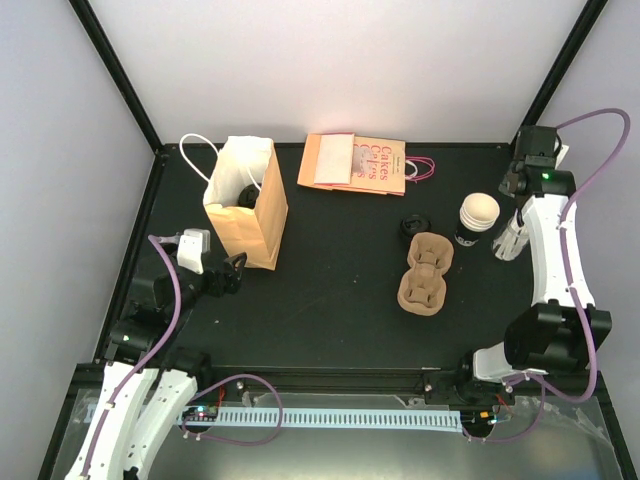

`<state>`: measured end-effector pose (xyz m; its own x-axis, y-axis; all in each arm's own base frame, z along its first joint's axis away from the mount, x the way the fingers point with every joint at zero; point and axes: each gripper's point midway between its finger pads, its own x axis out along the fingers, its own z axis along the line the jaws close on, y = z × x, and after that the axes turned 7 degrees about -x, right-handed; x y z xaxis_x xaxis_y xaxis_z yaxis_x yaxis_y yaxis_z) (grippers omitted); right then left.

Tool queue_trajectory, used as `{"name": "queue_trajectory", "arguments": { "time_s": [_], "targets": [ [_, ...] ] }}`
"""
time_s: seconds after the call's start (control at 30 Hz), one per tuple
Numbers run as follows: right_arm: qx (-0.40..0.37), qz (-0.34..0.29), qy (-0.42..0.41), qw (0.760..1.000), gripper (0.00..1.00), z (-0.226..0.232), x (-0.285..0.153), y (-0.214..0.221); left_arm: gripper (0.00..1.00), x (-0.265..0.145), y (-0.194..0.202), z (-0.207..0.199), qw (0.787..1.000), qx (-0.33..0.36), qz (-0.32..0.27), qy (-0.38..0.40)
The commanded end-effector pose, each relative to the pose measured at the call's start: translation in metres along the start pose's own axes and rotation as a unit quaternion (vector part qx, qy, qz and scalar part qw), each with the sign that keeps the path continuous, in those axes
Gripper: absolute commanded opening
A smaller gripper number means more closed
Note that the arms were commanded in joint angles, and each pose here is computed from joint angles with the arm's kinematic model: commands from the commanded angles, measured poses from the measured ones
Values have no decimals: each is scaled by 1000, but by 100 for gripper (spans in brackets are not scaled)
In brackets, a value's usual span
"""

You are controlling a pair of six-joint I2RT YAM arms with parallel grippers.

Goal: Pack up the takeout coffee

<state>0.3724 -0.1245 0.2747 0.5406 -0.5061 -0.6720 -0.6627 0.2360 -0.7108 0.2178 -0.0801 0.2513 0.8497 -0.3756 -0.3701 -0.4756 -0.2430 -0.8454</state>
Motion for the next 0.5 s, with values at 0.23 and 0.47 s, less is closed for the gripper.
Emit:
{"name": "queue_trajectory", "arguments": {
  "time_s": [0.23, 0.47],
  "targets": [
    [10, -37, 4, 999, 1, -13, -33, -17, 99, -2, -6, -7, 1000, 1, -9, 14],
    [20, -63, -6, 998, 1, -20, -62, -32, 99, -2, -6, -7, 1000, 1, -9, 14]
  ]
}}
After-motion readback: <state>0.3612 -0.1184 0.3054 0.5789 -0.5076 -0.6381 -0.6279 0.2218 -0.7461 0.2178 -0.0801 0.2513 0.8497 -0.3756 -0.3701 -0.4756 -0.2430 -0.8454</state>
